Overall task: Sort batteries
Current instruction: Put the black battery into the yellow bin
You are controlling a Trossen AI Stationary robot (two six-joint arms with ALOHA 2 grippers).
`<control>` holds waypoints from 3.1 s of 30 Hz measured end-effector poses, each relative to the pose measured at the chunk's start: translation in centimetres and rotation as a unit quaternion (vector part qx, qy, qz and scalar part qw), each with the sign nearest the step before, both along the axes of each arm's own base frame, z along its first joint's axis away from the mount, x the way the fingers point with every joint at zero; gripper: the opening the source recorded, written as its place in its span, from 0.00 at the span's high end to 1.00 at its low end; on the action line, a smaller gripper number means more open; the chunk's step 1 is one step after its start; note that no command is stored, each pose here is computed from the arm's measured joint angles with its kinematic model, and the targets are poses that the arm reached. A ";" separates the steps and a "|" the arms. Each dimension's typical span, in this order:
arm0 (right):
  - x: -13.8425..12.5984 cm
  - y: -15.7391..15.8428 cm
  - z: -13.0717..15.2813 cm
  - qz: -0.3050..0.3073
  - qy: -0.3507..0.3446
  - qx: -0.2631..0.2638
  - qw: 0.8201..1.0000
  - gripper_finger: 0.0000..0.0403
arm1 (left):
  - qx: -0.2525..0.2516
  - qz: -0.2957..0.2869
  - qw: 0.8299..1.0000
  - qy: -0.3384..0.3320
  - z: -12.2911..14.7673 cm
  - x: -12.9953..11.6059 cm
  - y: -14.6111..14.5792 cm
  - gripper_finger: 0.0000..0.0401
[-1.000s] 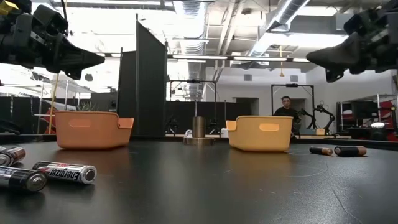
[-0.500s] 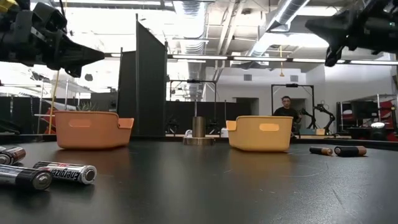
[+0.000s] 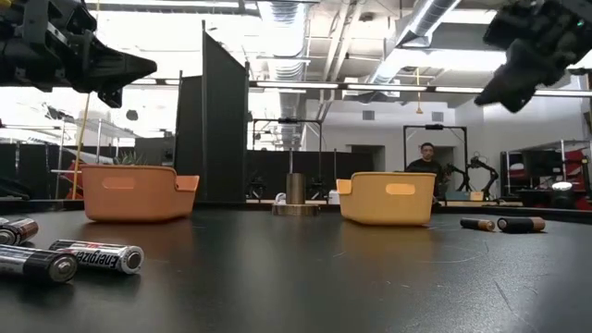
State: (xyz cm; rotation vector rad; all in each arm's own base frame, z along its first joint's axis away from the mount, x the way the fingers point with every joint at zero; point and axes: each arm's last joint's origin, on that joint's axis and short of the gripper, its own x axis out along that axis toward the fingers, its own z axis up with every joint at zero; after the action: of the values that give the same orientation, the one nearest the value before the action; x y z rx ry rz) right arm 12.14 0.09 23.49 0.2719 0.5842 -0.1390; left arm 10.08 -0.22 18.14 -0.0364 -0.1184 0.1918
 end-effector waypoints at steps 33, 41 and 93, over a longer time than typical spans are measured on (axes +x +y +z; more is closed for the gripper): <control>8.7 5.1 -7.6 0.069 0.323 -0.036 0.943 0.44 | 0.007 0.016 1.000 0.012 -0.2 0.0 0.1 0.97; 9.9 5.8 -9.6 0.048 0.397 -0.069 0.914 0.44 | 0.007 0.016 1.000 0.013 -0.2 0.0 0.1 0.97; 9.1 5.5 -2.7 0.021 0.265 -0.016 0.964 0.86 | 0.000 0.014 0.999 0.042 -0.8 0.1 0.1 0.97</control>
State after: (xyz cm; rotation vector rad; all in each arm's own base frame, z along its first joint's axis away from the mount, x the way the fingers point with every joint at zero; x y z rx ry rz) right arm 21.25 5.56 20.77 0.1883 1.1181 -0.1819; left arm 10.13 -0.15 17.32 -0.0269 -0.0346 0.2215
